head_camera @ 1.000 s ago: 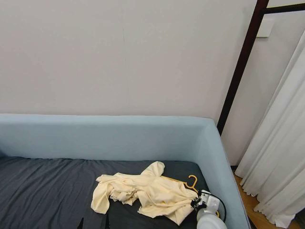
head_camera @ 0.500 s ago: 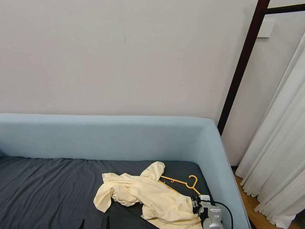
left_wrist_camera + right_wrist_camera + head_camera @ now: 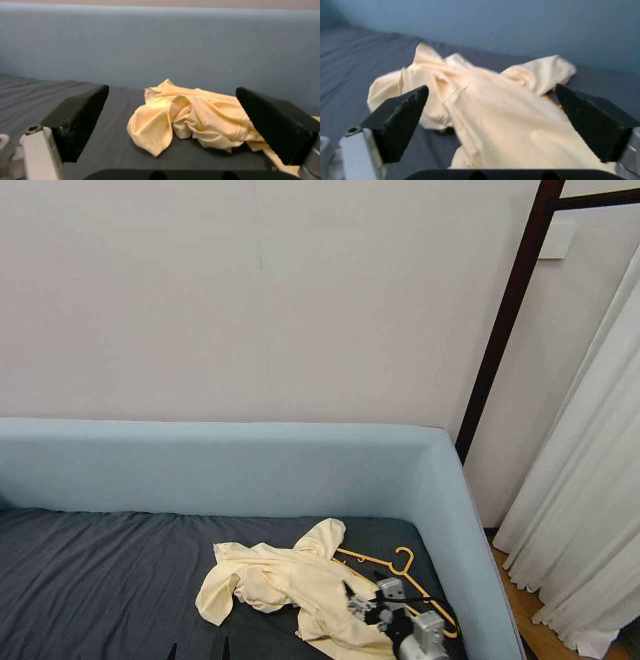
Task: Pick up the clothes from the sofa and hang them on the clothes hanger.
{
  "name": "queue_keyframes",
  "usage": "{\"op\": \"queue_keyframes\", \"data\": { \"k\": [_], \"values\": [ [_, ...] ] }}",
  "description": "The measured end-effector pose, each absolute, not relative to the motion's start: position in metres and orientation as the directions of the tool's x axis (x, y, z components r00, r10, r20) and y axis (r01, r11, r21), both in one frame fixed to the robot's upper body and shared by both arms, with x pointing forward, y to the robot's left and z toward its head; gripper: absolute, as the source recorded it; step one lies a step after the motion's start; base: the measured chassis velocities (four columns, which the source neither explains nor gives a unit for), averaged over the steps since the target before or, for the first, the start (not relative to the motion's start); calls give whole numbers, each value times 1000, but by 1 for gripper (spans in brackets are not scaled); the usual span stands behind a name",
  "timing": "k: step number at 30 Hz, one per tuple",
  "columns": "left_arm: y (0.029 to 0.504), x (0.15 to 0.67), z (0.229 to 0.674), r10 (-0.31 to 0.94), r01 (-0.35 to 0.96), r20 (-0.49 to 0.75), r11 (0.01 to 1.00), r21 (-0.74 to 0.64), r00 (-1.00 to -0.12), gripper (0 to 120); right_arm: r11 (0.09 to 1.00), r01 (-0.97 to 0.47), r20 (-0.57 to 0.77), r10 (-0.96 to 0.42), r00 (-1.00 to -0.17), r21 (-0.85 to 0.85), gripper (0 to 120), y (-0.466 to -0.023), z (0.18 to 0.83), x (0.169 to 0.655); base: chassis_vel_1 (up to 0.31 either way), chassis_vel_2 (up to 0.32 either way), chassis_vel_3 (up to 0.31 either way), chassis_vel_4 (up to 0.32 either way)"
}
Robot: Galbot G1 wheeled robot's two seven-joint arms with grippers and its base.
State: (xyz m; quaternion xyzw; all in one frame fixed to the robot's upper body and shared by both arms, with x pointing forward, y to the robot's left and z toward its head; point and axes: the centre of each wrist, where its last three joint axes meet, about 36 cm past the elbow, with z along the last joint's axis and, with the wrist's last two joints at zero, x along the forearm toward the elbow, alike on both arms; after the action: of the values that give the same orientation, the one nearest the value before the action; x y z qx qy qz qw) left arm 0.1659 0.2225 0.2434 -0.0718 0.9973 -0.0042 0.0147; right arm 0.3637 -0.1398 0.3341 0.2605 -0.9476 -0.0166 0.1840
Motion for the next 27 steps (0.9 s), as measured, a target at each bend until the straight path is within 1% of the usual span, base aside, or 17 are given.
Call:
{"op": "queue_keyframes", "data": {
  "k": [1,5,6,10,11,14,19,26,27],
  "values": [
    [223,166,243,-143,-143,-29,990,-11,-989,100,864,-488,340,-500,-797,127,98,-140,334,364,0,0,0,0],
    [224,161,243,-150,-149,-31,989,-10,-988,100,824,-559,363,-551,-752,93,100,-108,316,392,0,0,0,0],
    [224,161,243,-150,-149,-31,989,-10,-988,100,824,-559,363,-551,-752,93,100,-108,316,392,0,0,0,0],
    [224,158,241,-154,-153,-37,988,-10,-987,100,767,-641,398,-592,-701,11,100,-80,310,418,0,0,0,0],
    [224,158,241,-154,-153,-37,988,-10,-987,100,767,-641,398,-592,-701,11,100,-80,310,418,0,0,0,0],
    [226,157,239,-147,-147,-46,989,-5,-988,100,741,-670,440,-592,-676,-32,100,-61,303,437,0,0,0,0],
    [227,156,238,-136,-137,-66,991,6,-989,100,732,-678,480,-569,-667,-74,100,-40,289,458,0,0,0,0],
    [226,157,238,-139,-140,-88,990,0,-986,100,730,-674,510,-541,-669,-111,99,-31,279,468,0,0,0,0],
    [225,158,238,-140,-141,-91,990,-1,-986,100,731,-671,516,-531,-672,-122,95,-29,276,470,0,0,0,0]
  ]
}}
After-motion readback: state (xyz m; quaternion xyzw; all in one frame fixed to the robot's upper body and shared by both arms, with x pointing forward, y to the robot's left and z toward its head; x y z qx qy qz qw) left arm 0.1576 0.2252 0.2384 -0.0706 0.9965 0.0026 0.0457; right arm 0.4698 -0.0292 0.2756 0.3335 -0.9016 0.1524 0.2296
